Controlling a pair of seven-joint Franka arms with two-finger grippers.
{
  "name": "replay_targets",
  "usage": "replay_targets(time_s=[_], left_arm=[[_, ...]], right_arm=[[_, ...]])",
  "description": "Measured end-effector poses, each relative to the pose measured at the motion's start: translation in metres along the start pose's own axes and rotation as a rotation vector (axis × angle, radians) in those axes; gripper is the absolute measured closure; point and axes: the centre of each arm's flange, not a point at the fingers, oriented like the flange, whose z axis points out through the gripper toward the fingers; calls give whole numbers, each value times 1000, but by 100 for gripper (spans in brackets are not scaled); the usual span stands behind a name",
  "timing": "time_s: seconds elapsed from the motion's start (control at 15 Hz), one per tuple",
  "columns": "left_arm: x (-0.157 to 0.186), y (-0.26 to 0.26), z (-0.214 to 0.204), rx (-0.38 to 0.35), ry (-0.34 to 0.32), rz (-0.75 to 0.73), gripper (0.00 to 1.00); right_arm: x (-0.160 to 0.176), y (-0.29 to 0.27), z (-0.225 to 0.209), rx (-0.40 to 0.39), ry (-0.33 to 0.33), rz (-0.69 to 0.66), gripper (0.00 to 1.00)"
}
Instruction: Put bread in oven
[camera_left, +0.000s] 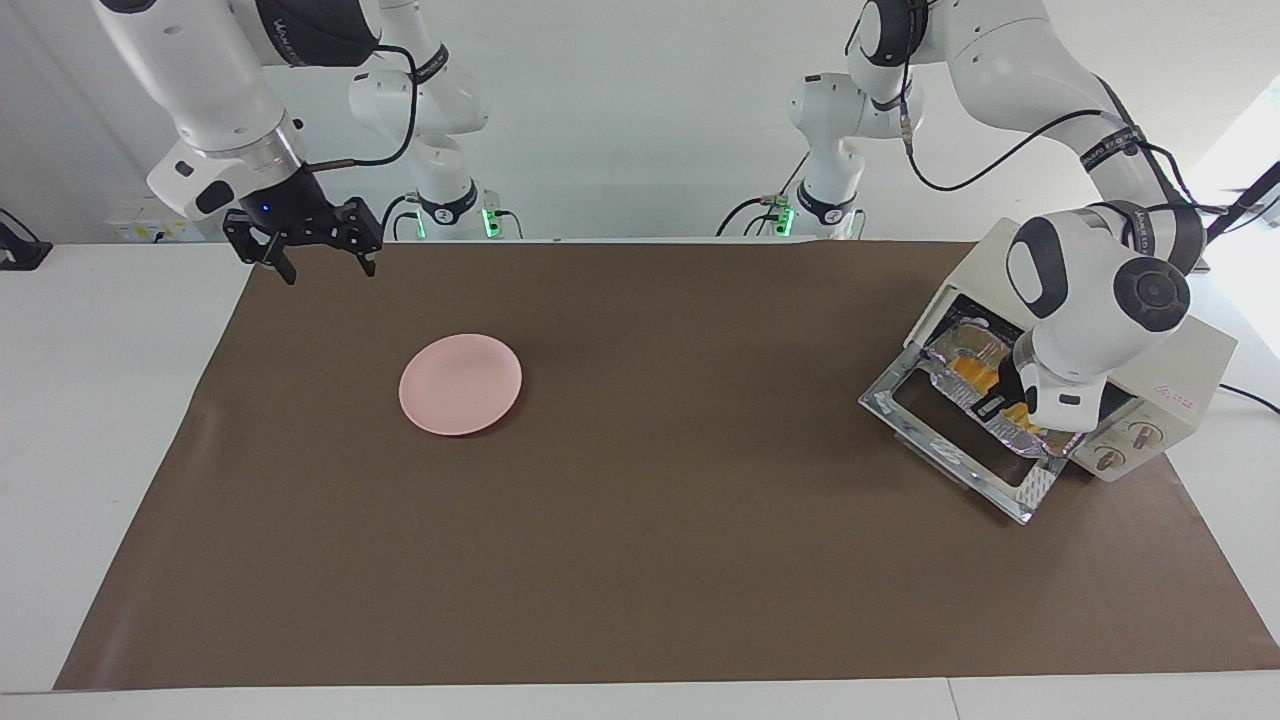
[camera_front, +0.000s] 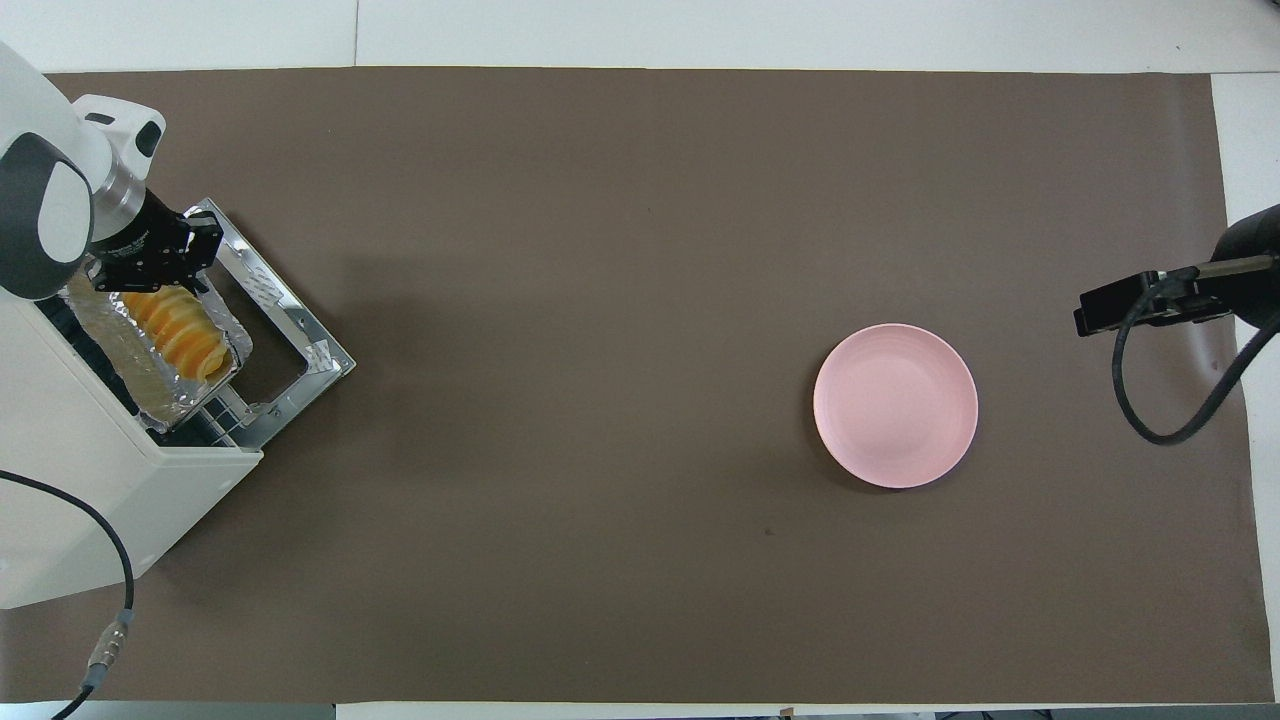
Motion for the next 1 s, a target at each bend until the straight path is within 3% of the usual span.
replay_targets(time_s=[1.0], left_arm=[[-3, -37, 9, 49, -55, -30, 98]], right_arm=[[0, 0, 0, 0, 0, 0, 0]])
